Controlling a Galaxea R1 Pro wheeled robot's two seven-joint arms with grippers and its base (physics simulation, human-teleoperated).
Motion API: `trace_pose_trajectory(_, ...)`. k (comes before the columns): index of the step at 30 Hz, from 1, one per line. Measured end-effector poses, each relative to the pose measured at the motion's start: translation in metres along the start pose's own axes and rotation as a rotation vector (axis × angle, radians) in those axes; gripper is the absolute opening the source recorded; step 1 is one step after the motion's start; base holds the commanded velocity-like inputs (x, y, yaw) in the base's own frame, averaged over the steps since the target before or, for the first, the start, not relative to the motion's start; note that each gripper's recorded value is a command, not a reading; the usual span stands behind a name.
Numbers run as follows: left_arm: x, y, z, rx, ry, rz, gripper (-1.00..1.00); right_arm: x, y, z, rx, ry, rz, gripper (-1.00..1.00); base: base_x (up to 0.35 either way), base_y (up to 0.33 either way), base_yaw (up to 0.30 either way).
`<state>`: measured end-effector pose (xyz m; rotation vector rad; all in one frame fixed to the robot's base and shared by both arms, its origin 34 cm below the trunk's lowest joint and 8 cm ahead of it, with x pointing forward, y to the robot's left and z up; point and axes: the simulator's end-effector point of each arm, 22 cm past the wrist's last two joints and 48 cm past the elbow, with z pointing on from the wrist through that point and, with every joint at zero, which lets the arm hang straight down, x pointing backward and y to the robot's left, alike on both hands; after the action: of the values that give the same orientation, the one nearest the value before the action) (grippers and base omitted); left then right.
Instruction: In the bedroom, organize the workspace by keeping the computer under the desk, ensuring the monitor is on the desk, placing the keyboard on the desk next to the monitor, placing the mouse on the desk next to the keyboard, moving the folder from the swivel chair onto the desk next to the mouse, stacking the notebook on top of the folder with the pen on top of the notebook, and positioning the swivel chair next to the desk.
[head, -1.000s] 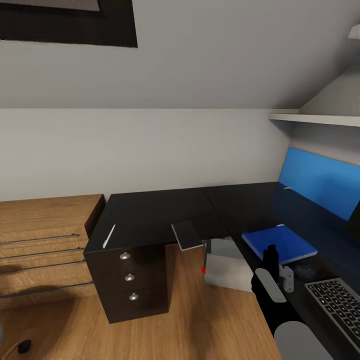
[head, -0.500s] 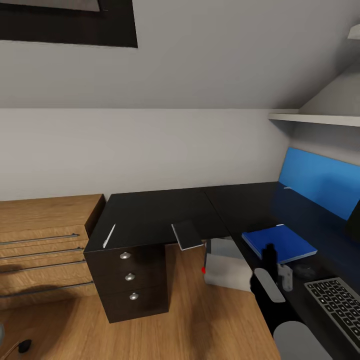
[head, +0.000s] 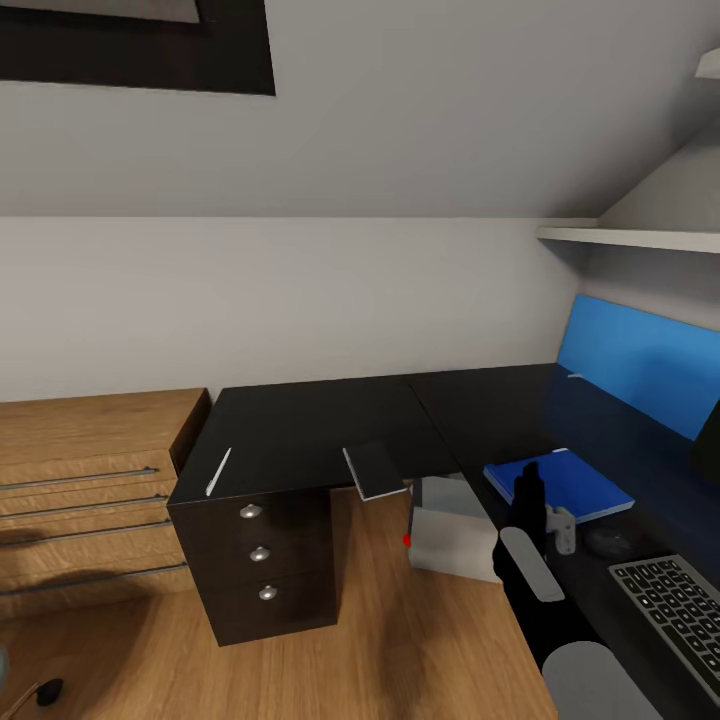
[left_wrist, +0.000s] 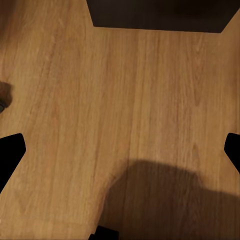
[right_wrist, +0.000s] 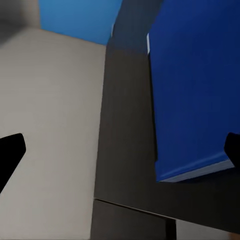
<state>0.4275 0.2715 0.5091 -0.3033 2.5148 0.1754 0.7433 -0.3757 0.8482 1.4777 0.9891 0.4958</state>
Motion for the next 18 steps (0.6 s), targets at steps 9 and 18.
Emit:
trace_pose_trajectory(9,0.0,0.0,0.0,-0.001,0.0,-0.001,1.0,0.015,0.0,-0.006,0.002,0.031,0.001,1.0,0.0,0.0,0.04)
trace_pose_trajectory(18,-0.003,0.0,-0.001,-0.001,-0.006,-0.002,1.0,0.088,0.019,-0.047,-0.056,0.181,-0.047,1.0,0.0,0.0,0.199)
